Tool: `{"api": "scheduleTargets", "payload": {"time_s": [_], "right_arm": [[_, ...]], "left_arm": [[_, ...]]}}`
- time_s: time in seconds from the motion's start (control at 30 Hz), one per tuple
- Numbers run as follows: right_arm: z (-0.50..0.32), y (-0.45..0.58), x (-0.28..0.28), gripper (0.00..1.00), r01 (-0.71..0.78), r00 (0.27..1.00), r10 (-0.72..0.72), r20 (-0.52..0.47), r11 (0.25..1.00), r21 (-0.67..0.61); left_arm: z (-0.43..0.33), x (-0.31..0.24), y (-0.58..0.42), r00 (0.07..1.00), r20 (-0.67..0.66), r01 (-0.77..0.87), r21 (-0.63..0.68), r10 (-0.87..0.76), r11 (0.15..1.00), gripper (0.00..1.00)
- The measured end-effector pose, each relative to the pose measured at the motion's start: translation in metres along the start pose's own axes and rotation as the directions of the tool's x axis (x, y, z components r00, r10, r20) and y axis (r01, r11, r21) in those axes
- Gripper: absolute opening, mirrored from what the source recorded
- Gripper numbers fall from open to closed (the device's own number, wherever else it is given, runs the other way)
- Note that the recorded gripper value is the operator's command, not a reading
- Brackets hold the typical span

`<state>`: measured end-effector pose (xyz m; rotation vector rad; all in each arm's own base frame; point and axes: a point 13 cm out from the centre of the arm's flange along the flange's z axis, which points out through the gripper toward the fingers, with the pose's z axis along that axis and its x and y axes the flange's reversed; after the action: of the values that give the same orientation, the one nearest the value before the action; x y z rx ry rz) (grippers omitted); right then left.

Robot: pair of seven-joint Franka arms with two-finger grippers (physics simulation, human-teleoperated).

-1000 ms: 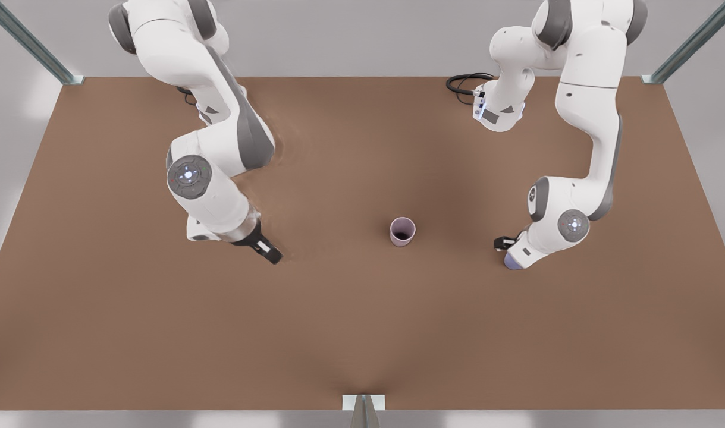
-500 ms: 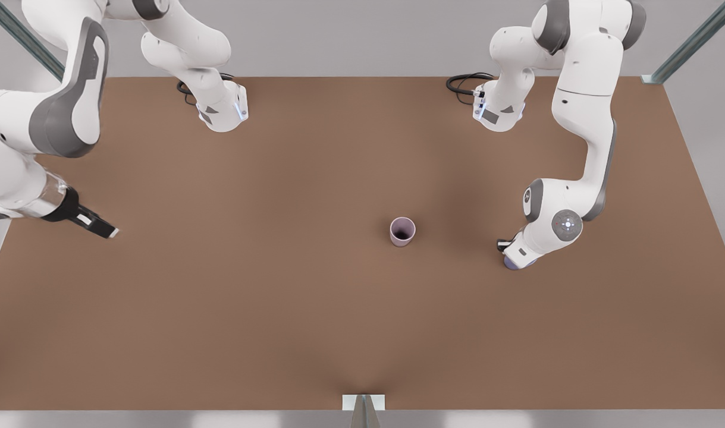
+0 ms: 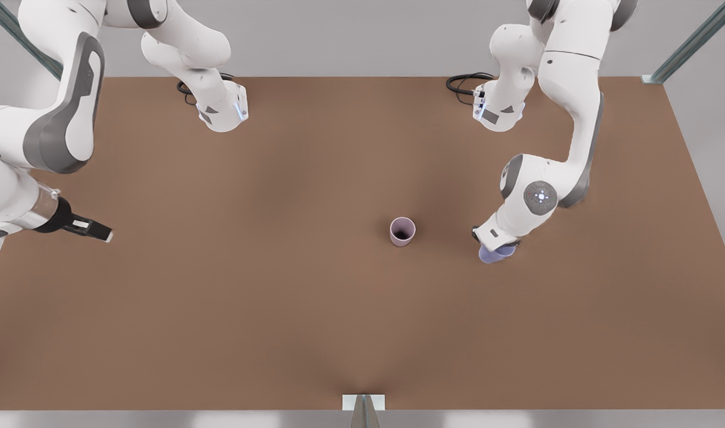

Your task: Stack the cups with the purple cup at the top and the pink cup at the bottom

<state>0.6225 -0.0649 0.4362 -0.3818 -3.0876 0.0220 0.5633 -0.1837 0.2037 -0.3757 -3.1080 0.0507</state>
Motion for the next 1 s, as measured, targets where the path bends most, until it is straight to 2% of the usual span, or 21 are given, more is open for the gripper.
{"api": "scheduleTargets", "payload": {"time_s": [0.17,0.3,0.53,1.0], "right_arm": [[0.000,0.003,-0.003,1.00,0.058,0.998,-0.058,0.011,0.998,-0.008],[0.000,0.004,-0.005,1.00,0.093,0.996,-0.093,0.017,0.996,-0.009],[-0.023,-0.019,-0.009,1.00,0.101,0.993,-0.101,0.056,0.995,-0.001],[-0.018,-0.019,-0.013,1.00,0.144,0.988,-0.144,0.055,0.989,-0.005]], "left_arm": [[-0.042,0.015,-0.131,0.992,-0.006,-0.124,0.003,0.124,0.992,0.21],[-0.045,0.016,-0.180,0.993,-0.024,-0.114,0.006,0.114,0.993,0.21],[-0.040,0.004,-0.223,0.999,-0.030,-0.034,0.006,0.035,0.999,0.21],[-0.031,-0.004,-0.244,0.992,-0.033,0.119,0.002,-0.119,0.993,0.21]]}}
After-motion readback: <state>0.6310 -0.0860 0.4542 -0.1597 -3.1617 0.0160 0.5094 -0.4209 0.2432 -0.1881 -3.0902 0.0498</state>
